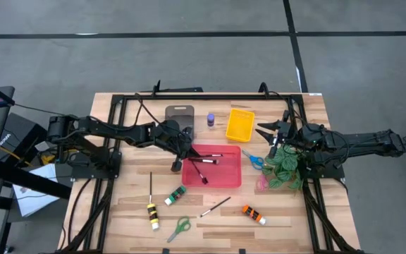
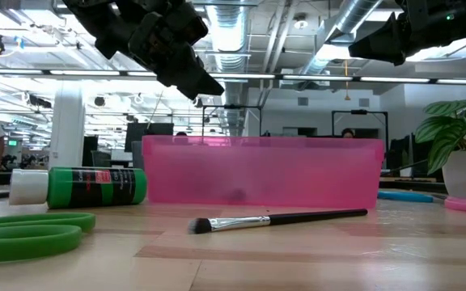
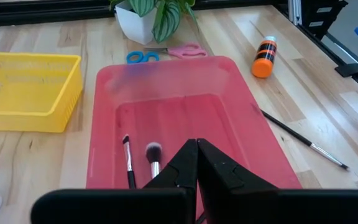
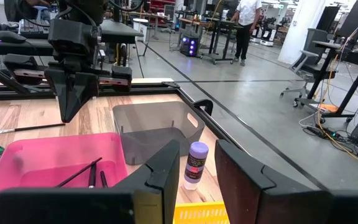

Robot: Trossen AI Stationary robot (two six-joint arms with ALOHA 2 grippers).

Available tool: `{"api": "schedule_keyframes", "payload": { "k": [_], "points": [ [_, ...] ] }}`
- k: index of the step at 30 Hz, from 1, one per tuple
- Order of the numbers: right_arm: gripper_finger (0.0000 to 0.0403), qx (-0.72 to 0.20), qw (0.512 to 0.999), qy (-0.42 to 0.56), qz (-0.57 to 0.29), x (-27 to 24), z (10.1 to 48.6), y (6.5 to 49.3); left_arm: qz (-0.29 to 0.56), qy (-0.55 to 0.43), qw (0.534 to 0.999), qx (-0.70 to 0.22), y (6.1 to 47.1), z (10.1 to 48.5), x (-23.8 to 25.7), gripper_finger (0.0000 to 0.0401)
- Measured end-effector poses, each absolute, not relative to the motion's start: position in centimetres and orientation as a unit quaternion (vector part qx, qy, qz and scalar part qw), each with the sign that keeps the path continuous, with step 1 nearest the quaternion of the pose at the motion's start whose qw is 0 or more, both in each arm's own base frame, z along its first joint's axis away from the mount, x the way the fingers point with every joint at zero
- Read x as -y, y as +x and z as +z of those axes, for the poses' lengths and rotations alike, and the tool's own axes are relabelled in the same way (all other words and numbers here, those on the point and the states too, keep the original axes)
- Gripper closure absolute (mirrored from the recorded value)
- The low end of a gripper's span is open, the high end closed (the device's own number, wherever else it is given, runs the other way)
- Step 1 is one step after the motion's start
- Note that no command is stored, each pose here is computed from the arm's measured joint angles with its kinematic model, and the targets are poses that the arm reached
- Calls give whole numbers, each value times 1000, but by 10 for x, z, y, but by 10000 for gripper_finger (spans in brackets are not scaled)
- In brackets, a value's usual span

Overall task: Pick & Place Paint Supplies
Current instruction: Put the black makeup brush into the red bin

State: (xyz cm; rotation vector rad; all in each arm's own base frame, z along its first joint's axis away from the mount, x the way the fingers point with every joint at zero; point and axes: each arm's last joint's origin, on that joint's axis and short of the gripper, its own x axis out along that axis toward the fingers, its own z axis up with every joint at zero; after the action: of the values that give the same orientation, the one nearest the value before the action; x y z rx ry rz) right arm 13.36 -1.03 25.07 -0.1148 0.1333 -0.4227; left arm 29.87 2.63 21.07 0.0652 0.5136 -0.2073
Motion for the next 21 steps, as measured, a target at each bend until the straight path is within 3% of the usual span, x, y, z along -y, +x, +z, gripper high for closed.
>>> {"api": "schedule_keyframes", "payload": {
  "k": [6, 21],
  "points": [
    [305, -66, 974, -57, -209, 10, 250, 134, -98, -4, 947, -305, 293, 202, -26, 401],
    [305, -78, 973, -58, -209, 10, 248, 133, -70, -117, 860, -491, 266, 177, -16, 401]
  ]
}}
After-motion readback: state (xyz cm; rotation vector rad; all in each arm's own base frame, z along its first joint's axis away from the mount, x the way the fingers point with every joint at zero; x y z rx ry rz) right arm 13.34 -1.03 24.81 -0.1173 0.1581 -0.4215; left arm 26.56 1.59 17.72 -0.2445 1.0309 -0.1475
